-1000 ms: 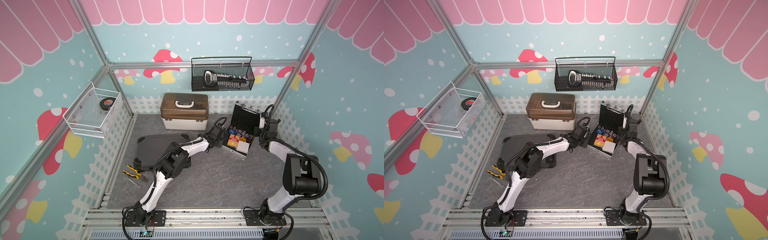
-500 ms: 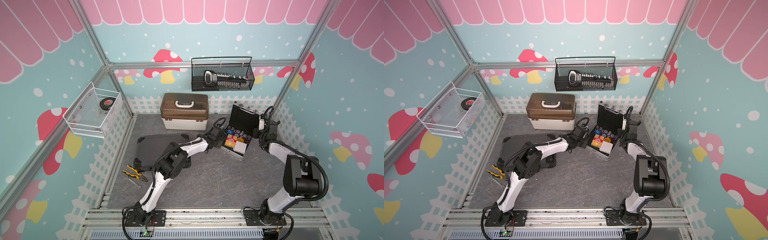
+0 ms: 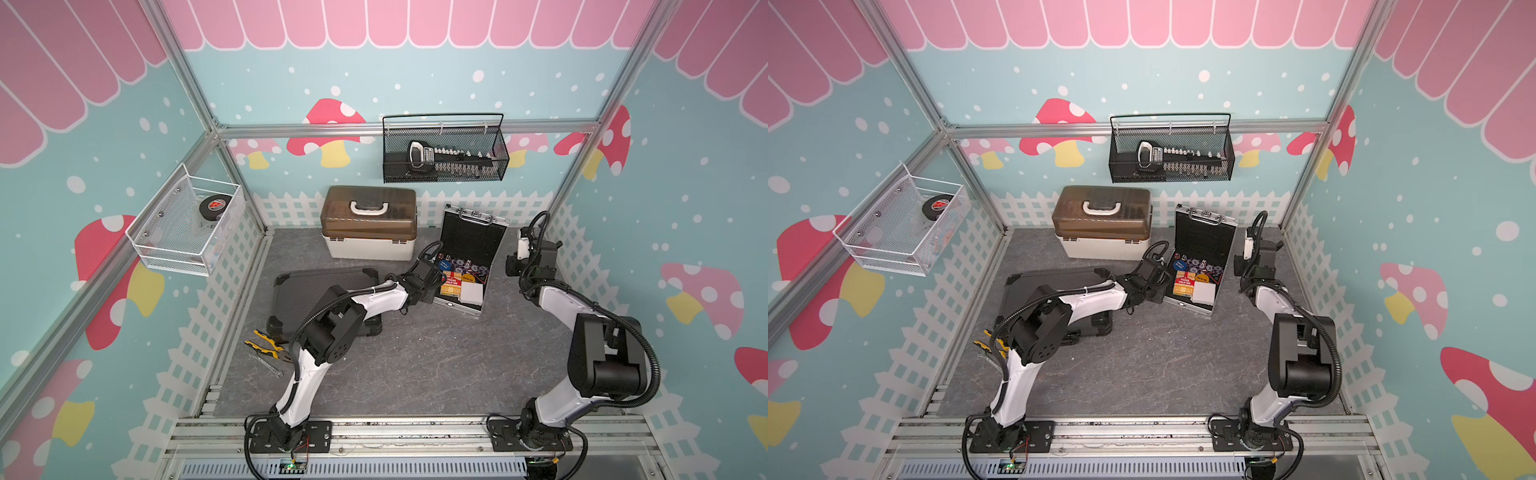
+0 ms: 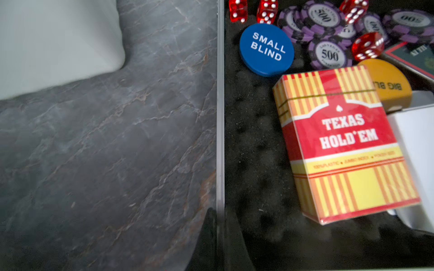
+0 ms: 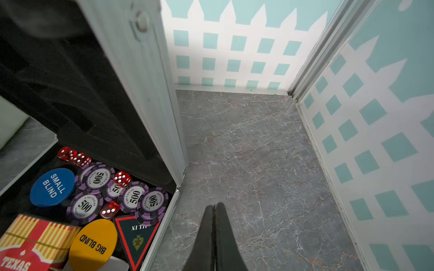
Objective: Close the poker set cases
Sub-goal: Move the poker set case to the center of the board.
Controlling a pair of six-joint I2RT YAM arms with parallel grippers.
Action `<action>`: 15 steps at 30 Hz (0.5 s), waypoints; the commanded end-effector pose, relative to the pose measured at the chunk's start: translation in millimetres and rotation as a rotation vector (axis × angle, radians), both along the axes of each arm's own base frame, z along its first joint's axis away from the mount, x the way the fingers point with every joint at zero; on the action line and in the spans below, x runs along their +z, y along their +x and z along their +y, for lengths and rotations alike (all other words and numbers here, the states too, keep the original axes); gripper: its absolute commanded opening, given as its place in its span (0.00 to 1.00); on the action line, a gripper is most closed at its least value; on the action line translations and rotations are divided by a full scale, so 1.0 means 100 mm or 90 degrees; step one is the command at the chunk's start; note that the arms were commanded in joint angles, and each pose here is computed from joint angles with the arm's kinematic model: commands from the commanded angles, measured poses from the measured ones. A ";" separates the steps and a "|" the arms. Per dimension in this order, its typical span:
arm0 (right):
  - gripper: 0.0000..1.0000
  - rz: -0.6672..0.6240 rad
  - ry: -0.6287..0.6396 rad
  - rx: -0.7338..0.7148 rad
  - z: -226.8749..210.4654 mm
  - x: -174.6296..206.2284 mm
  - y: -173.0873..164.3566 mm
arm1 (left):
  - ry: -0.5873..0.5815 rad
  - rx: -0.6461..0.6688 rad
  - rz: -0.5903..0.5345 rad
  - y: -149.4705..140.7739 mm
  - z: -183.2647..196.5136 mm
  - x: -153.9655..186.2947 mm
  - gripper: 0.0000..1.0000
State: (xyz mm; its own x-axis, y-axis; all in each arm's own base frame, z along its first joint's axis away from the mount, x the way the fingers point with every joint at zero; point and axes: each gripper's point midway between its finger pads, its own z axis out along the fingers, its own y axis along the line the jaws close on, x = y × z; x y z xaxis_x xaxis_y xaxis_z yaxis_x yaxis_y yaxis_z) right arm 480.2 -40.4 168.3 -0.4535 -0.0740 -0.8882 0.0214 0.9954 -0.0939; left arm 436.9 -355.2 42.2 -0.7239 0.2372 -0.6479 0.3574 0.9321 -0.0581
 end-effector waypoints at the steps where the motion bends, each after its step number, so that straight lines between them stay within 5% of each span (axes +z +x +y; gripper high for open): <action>1: 0.05 0.000 0.015 0.027 0.10 0.06 -0.08 | 0.080 0.031 0.089 -0.36 0.33 -0.40 0.00; 15: 0.17 0.048 0.136 0.098 0.45 0.13 -0.41 | 0.084 0.030 0.114 -0.88 0.29 -0.34 0.00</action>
